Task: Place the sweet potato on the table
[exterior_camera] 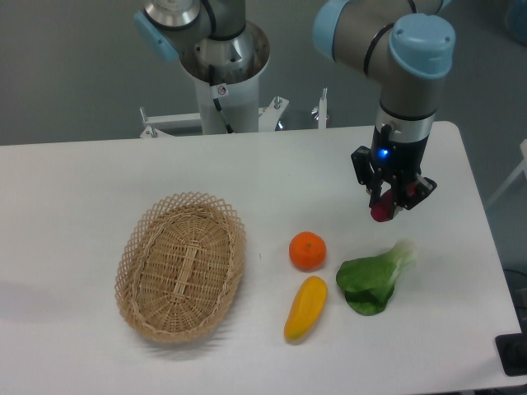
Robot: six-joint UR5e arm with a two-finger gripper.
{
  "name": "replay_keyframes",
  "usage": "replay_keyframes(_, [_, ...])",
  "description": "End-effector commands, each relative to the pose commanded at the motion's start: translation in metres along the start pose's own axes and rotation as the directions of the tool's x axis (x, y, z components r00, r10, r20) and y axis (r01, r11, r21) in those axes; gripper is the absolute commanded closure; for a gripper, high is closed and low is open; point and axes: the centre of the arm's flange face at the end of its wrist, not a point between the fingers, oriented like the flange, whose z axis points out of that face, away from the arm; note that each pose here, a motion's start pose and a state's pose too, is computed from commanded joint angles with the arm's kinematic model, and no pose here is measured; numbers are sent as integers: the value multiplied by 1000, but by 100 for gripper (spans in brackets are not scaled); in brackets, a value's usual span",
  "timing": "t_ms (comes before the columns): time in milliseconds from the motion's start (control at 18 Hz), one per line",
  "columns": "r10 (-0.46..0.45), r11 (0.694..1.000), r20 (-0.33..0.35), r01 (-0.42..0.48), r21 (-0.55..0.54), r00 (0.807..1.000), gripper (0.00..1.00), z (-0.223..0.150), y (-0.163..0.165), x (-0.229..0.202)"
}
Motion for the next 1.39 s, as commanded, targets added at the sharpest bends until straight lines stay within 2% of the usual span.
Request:
replay_keyframes(500, [-4, 1000, -9, 4, -2, 1000, 62, 5, 3, 2])
replay_keyframes(778, [-4, 1000, -39, 4, -8, 999, 62, 19, 9, 13])
replay_keyframes(1000, [48, 999, -71, -49, -10, 996, 62, 31, 15, 30])
replay_keyframes(1167, [94, 995, -108, -97, -25, 990, 62, 49, 20, 43])
replay_keyframes(1278, [121, 988, -145, -133, -75, 982, 62, 72, 28, 53])
replay_keyframes(1389, [128, 985, -152, -143, -95, 980, 62, 91, 33, 61])
